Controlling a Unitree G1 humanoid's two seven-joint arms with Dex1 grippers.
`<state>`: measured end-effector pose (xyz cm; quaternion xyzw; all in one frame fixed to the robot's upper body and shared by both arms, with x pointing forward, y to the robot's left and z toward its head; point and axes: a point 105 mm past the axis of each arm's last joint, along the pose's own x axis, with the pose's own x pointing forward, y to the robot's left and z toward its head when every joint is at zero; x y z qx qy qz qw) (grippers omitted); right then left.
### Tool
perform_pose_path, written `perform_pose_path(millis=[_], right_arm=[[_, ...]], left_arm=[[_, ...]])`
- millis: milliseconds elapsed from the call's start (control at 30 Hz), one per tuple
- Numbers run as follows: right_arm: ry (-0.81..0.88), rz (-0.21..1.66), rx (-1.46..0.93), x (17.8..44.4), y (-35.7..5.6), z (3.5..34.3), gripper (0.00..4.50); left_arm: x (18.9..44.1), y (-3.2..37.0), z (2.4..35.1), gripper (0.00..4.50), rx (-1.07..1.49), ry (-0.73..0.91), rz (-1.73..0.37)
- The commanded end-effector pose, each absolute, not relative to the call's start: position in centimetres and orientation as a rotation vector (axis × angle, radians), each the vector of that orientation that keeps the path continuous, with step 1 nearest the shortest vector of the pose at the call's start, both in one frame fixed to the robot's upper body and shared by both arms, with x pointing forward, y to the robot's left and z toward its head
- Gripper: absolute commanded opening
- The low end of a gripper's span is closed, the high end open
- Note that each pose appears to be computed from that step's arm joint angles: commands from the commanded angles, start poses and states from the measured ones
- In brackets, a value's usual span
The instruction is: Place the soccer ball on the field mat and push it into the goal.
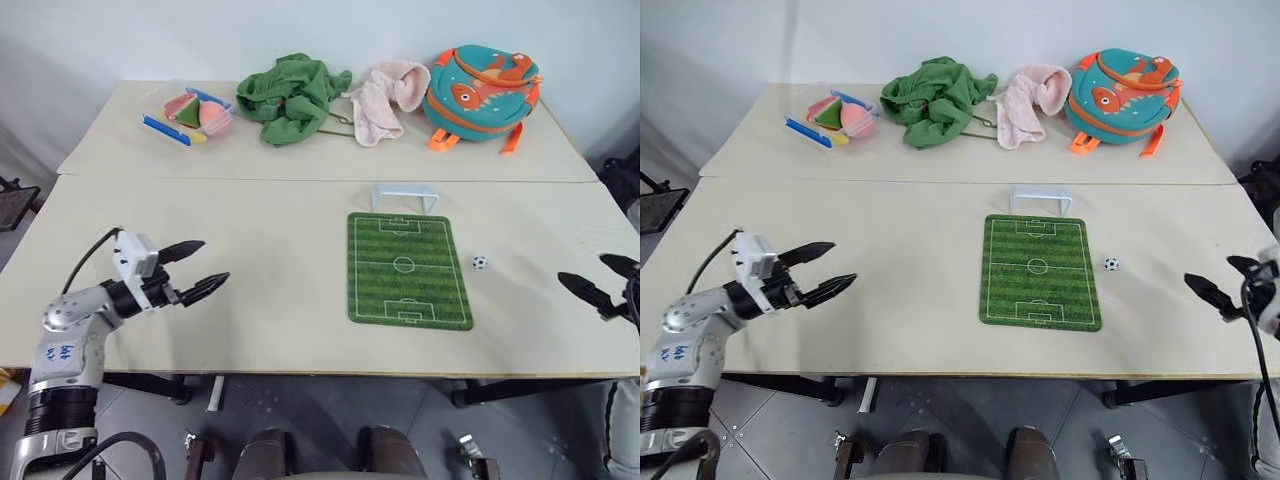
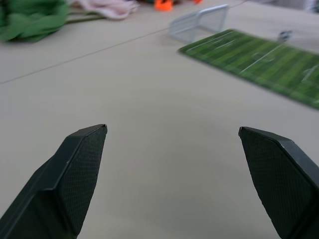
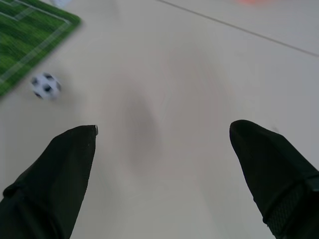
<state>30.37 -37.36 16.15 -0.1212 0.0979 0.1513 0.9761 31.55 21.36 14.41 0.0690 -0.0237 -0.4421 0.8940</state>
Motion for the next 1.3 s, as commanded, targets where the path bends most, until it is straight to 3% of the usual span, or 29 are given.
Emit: perform_pose_path(millis=[33,233,467,933,1167,1300], right_arm=[[0.183,0.379,-0.237,31.6,-35.4,16.9,4.47],[0.222,0.544,-0.213,34.4,-31.0,15.9,4.47],[0.24,0.552,-0.19,37.1,-29.3,14.7,4.47],[0.301,0.518,-0.213,36.5,-30.3,12.3,4.47],[0.326,0.488,-0.195,36.3,-30.9,11.2,4.47],[0.309,0.47,-0.215,36.4,-31.1,11.4,3.53]], left_arm=[[31.3,18.5,15.7,4.5,0.153,-0.113,-1.027],[31.3,15.2,15.8,4.5,0.142,-0.157,-1.165],[31.7,14.2,16.7,4.5,0.146,-0.233,-1.18],[29.3,15.0,12.7,4.5,0.21,-0.185,-1.296],[29.2,15.1,12.6,4.5,0.215,-0.233,-1.305],[29.2,15.1,12.6,4.5,0.215,-0.236,-1.303]])
